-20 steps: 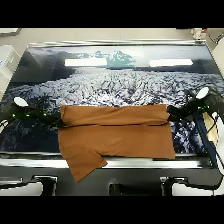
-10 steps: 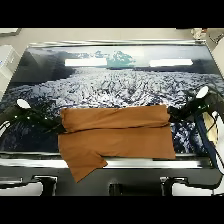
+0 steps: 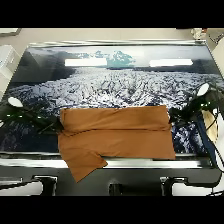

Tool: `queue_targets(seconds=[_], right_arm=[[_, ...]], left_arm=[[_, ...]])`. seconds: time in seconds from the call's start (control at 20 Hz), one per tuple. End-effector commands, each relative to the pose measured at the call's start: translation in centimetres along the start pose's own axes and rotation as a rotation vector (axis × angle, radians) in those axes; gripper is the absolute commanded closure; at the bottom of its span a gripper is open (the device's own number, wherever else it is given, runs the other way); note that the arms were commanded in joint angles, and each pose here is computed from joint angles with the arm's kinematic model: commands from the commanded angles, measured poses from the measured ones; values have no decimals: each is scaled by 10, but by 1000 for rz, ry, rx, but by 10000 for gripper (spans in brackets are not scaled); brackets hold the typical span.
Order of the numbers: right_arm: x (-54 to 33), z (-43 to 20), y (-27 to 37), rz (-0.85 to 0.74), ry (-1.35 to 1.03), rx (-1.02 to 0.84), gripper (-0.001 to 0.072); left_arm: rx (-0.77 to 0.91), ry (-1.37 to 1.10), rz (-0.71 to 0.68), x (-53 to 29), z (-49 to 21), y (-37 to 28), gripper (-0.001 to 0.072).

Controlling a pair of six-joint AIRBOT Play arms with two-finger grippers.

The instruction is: Fold the clothes and pants, and hang the long-sleeved shirts on hangers.

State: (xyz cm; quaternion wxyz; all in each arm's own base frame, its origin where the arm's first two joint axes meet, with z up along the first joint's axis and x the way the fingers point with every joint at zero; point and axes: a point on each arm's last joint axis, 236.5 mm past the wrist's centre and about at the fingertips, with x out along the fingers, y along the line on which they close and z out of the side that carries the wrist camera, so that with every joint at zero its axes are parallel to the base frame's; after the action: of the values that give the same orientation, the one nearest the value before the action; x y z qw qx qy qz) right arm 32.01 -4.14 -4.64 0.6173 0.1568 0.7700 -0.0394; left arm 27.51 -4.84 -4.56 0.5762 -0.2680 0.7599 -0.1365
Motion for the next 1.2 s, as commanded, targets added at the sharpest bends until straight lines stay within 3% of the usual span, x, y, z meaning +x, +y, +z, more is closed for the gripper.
queue_targets(seconds=[0.0,0.1,0.2,0.25,0.55,1.0,1.05,1.15], right_arm=[[-14,-24,-19,-87,79,-17,266],[-11,-26,-19,-83,73,-13,266],[-5,-31,-20,-86,88,-12,163],[-3,-33,-22,-92,95,-10,149],[-1,-28,-25,-103,76,-31,149],[-3,-28,-37,-154,79,-35,149],[-3,-30,-38,-155,84,-35,149],[-3,-32,-39,-157,96,-31,149]], left_arm=[[-56,0,49,-17,-36,16,32],[-85,0,73,7,-66,28,56],[-128,23,36,39,-93,31,100],[-139,34,13,53,-104,32,107],[-145,12,-85,90,-112,25,108],[-134,32,-91,113,-106,15,116],[-122,26,-88,116,-104,11,136],[-109,35,-79,118,-106,9,457]])
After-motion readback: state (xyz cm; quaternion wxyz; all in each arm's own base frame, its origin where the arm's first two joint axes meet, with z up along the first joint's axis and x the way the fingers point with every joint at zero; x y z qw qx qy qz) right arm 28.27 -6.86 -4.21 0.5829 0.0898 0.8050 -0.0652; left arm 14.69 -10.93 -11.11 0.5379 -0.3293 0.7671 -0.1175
